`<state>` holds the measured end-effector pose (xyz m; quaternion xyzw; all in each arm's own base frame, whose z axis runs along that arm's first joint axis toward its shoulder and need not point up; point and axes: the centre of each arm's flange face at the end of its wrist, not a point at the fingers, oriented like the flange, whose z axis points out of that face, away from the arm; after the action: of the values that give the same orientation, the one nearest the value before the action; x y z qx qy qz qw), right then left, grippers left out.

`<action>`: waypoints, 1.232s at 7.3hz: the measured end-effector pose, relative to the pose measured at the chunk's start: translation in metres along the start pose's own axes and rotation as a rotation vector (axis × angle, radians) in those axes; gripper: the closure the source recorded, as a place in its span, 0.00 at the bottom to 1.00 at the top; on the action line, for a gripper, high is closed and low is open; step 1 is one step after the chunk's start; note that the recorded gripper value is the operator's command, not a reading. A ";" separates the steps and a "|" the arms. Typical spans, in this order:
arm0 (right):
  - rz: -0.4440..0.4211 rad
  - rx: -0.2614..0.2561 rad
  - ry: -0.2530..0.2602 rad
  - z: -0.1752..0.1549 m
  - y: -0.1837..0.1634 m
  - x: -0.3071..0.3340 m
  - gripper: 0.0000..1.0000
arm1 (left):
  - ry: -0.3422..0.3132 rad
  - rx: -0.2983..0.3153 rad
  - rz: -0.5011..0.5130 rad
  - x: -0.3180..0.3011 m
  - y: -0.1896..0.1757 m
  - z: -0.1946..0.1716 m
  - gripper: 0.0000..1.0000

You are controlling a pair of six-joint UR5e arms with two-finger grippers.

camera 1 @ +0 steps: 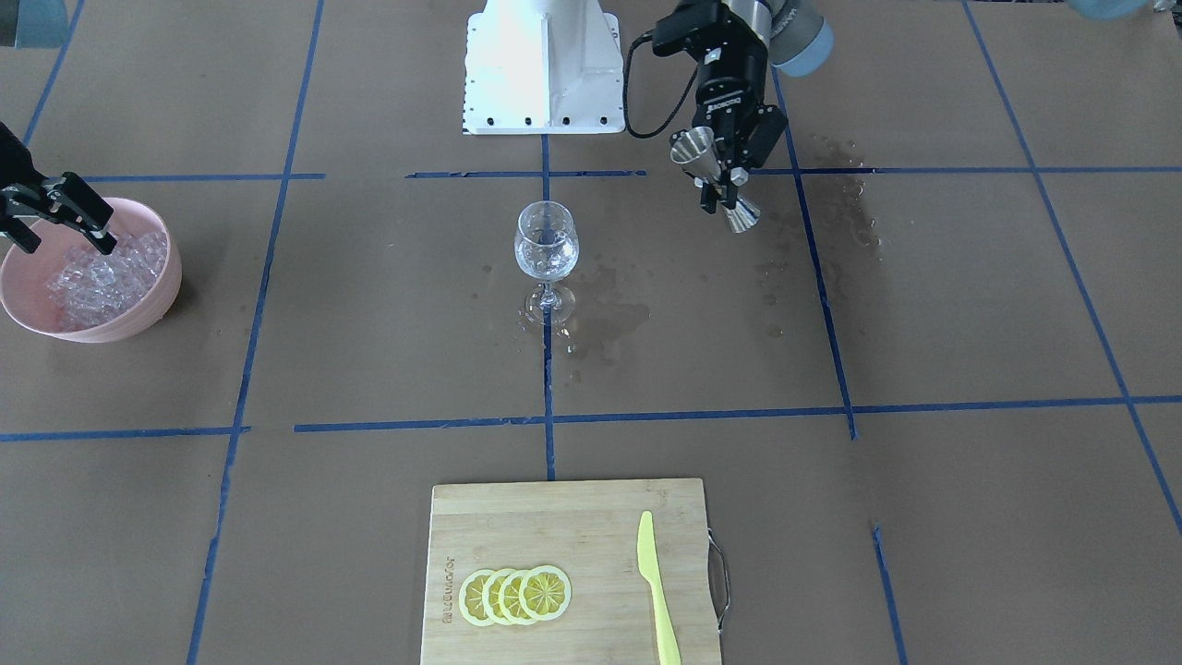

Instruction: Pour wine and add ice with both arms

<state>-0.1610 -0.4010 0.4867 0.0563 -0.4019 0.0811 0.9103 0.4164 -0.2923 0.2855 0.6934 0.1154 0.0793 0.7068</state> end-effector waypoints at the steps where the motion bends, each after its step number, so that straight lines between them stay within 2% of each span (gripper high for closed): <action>1: -0.003 -0.003 0.007 0.003 0.002 0.000 0.00 | -0.001 0.007 -0.015 -0.025 0.035 -0.009 1.00; 2: -0.008 -0.005 0.013 0.007 0.003 -0.001 0.00 | -0.001 0.013 -0.027 -0.046 0.061 -0.018 1.00; 4: -0.017 -0.009 0.028 0.015 0.006 -0.001 0.00 | -0.007 0.041 -0.090 -0.075 0.085 -0.030 1.00; 6: -0.028 -0.016 0.036 0.025 0.008 0.001 0.00 | -0.053 0.056 -0.126 -0.092 0.095 -0.035 1.00; 9: -0.082 -0.023 0.030 0.045 0.014 0.009 0.00 | -0.067 0.088 -0.204 -0.103 0.097 -0.040 1.00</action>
<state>-0.1901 -0.3941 0.5235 0.0608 -0.3867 0.0398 0.9193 0.3116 -0.2795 0.3871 0.7108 0.1651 -0.0214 0.6834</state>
